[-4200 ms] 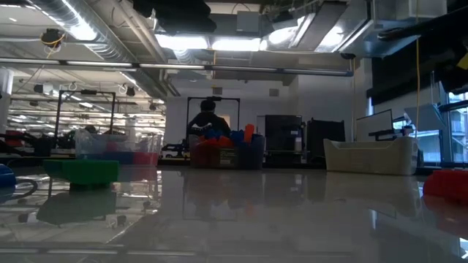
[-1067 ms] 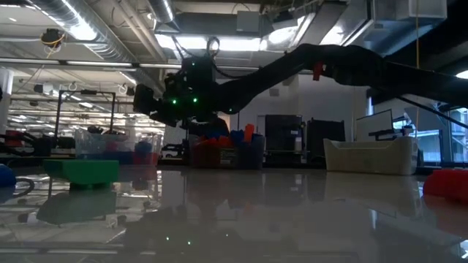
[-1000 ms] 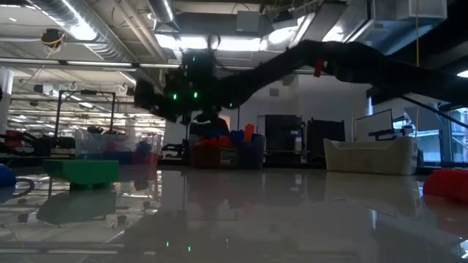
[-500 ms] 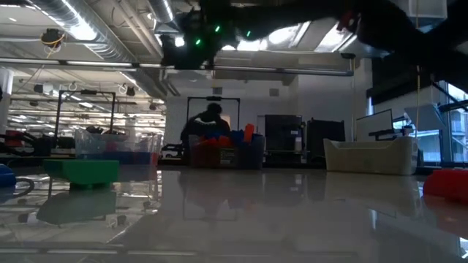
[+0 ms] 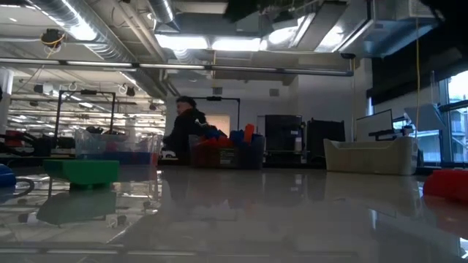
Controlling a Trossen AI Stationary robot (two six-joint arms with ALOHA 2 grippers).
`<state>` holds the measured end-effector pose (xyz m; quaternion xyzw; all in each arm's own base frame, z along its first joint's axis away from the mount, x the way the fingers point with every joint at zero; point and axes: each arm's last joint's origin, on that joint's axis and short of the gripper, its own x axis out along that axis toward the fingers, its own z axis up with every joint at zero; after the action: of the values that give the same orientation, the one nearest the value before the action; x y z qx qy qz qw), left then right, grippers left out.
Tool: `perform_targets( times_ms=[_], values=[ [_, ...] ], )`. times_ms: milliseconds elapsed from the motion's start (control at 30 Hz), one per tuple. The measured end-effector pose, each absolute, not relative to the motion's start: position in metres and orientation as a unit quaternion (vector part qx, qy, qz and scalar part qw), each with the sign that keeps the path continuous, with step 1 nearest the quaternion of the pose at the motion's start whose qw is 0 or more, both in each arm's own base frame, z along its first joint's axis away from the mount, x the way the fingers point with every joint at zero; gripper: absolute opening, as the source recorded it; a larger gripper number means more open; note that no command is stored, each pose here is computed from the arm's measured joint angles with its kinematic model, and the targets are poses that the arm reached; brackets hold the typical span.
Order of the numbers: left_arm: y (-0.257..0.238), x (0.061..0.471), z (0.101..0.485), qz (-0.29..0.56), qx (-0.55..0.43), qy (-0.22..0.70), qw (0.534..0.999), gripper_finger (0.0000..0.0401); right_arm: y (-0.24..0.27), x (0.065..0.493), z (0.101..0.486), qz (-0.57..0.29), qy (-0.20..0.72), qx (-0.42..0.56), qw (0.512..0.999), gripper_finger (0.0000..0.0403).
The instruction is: Sort blocks by size
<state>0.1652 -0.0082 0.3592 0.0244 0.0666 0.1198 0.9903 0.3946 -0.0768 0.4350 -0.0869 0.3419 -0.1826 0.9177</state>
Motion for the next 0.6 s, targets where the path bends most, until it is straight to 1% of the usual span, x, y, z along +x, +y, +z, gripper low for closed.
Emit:
perform_targets(
  times_ms=[200,333,400,500,600],
  values=[
    [-0.012,0.181,0.343,0.117,0.010,0.127,0.985,0.0196,-0.020,0.356,0.439,-0.169,0.438,-0.063,0.881,0.0214],
    [-0.020,0.196,0.327,0.105,0.007,0.176,0.979,0.0196,0.015,0.340,0.429,-0.187,0.502,-0.083,0.840,0.0214],
    [-0.025,0.204,0.321,0.097,0.000,0.190,0.977,0.0196,0.033,0.341,0.422,-0.189,0.504,-0.097,0.837,0.0214],
    [-0.036,0.215,0.314,0.080,-0.005,0.197,0.977,0.0196,0.057,0.333,0.414,-0.165,0.517,-0.104,0.833,0.0214],
    [-0.049,0.223,0.307,0.059,0.001,0.206,0.977,0.0196,0.076,0.318,0.409,-0.170,0.515,-0.105,0.834,0.0214]
  ],
)
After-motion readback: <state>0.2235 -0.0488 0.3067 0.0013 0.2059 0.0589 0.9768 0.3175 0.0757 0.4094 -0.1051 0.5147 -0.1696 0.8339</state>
